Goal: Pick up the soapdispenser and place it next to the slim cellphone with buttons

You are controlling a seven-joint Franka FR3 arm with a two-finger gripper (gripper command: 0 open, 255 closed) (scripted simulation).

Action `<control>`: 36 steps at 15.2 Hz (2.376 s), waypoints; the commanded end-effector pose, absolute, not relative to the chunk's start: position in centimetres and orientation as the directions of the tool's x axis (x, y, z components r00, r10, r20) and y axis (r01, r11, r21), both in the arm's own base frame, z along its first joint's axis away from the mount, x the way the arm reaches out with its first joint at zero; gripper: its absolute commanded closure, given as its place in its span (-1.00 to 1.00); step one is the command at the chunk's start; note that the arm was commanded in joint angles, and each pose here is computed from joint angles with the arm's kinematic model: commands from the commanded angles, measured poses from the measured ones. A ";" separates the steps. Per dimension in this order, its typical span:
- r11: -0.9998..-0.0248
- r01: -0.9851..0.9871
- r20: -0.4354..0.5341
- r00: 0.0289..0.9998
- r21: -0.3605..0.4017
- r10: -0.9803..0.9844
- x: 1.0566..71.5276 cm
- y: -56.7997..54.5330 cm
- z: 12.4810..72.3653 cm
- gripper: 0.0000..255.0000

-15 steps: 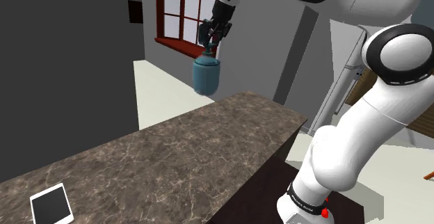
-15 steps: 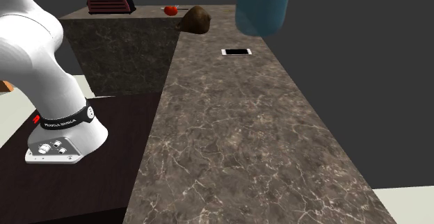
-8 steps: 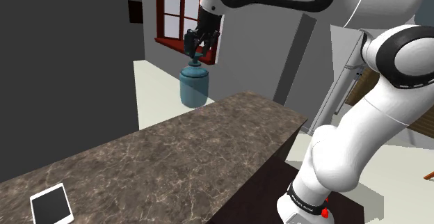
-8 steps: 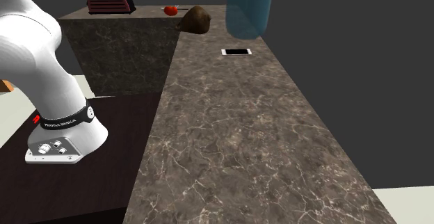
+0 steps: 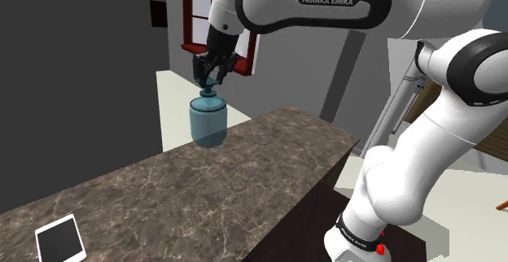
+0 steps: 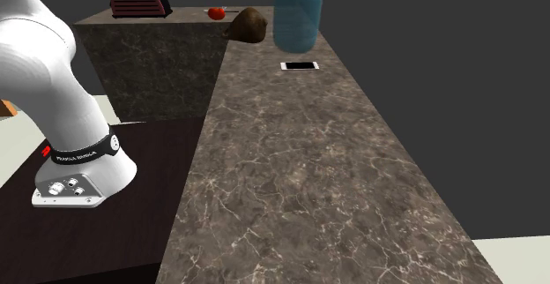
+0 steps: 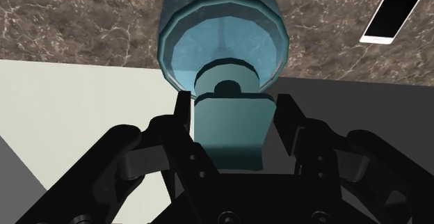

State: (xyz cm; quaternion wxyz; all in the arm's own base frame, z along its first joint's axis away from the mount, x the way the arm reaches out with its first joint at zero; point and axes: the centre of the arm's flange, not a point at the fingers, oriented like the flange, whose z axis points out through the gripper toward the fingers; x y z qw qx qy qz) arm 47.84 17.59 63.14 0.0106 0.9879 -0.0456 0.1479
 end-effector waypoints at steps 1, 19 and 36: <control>-0.995 -0.095 0.295 0.951 0.006 -0.089 47.8 20.0 62.2 1.00; -0.995 -0.095 0.295 0.951 0.006 -0.089 45.9 41.9 53.1 1.00; -0.995 -0.095 0.295 0.951 0.006 -0.089 44.7 56.8 44.3 1.00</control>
